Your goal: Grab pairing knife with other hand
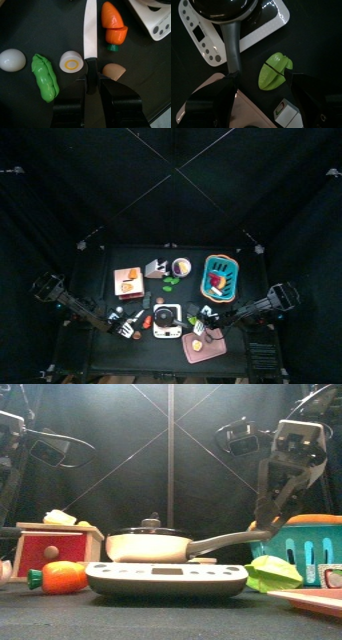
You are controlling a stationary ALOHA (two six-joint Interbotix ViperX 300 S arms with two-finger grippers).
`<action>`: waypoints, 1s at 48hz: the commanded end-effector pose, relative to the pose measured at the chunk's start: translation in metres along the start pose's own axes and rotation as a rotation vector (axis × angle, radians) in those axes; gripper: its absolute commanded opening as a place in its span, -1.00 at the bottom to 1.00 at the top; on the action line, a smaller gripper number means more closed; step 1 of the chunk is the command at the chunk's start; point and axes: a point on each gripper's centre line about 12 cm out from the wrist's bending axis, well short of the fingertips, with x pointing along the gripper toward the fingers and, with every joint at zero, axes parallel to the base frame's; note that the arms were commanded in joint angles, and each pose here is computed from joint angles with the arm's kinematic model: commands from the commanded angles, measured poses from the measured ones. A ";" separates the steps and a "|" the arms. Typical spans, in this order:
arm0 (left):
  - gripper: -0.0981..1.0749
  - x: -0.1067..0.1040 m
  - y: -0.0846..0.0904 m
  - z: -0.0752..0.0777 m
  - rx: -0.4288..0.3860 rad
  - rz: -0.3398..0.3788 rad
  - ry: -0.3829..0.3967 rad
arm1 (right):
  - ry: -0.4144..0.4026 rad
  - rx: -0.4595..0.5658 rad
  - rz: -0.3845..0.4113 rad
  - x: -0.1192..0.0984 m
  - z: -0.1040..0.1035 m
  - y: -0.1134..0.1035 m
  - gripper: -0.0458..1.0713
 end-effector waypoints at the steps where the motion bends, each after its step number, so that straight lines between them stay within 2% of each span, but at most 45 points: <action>1: 0.07 -0.005 -0.009 0.013 -0.003 -0.044 -0.039 | -0.058 0.020 0.036 -0.012 0.021 0.007 0.87; 10: 0.07 -0.008 -0.018 0.037 0.027 -0.121 -0.124 | -0.105 0.041 0.060 -0.018 0.040 0.014 0.87; 21: 0.07 -0.013 -0.028 0.076 0.062 -0.210 -0.251 | -0.158 0.097 0.099 -0.026 0.066 0.017 0.87; 30: 0.07 -0.017 -0.029 0.109 0.070 -0.265 -0.336 | -0.212 0.139 0.152 -0.030 0.089 0.018 0.87; 38: 0.07 -0.024 -0.032 0.135 0.054 -0.335 -0.391 | -0.257 0.223 0.189 -0.029 0.109 0.003 0.87; 43: 0.07 -0.030 -0.034 0.151 0.056 -0.390 -0.429 | -0.282 0.278 0.177 -0.029 0.119 -0.012 0.87; 48: 0.07 -0.033 -0.032 0.163 0.045 -0.415 -0.451 | -0.309 0.307 0.164 -0.029 0.128 -0.023 0.87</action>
